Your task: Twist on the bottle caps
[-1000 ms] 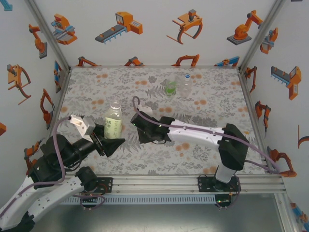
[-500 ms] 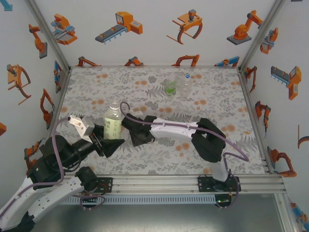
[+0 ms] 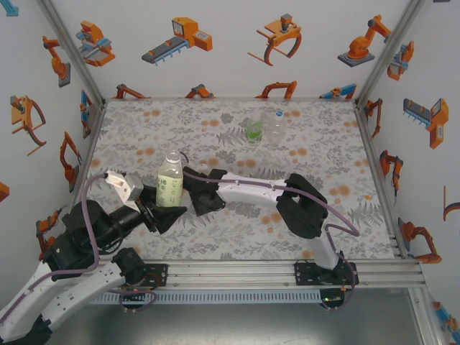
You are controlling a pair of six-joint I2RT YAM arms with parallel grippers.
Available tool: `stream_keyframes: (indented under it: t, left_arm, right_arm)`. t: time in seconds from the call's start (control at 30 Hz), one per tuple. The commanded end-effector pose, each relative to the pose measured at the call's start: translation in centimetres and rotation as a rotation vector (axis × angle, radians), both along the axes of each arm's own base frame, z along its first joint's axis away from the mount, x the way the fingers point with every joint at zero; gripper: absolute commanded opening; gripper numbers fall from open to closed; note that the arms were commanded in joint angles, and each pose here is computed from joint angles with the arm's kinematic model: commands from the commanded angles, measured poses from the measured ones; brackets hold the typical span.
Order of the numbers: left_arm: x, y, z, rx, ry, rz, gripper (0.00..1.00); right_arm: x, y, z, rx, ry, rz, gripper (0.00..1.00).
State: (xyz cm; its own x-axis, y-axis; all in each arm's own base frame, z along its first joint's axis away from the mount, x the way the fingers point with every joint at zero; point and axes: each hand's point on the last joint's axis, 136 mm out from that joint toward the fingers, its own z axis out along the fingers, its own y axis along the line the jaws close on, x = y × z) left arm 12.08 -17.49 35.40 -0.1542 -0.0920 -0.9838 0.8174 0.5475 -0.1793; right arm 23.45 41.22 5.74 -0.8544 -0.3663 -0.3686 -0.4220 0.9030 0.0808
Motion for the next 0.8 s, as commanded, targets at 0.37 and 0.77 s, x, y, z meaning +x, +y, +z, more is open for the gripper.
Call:
stream_keyframes:
  t: [0.37,0.77]
  left_arm:
    - [0.2,0.0,1.1,-0.02,-0.019,0.01,0.13]
    - [0.3,-0.2,1.3,-0.015,-0.017,0.007,0.13]
  right_arm:
    - [0.8,-0.7,-0.6,-0.061,-0.007,0.004,0.46]
    - [0.9,-0.9,-1.1,-0.075,-0.002,0.006,0.46]
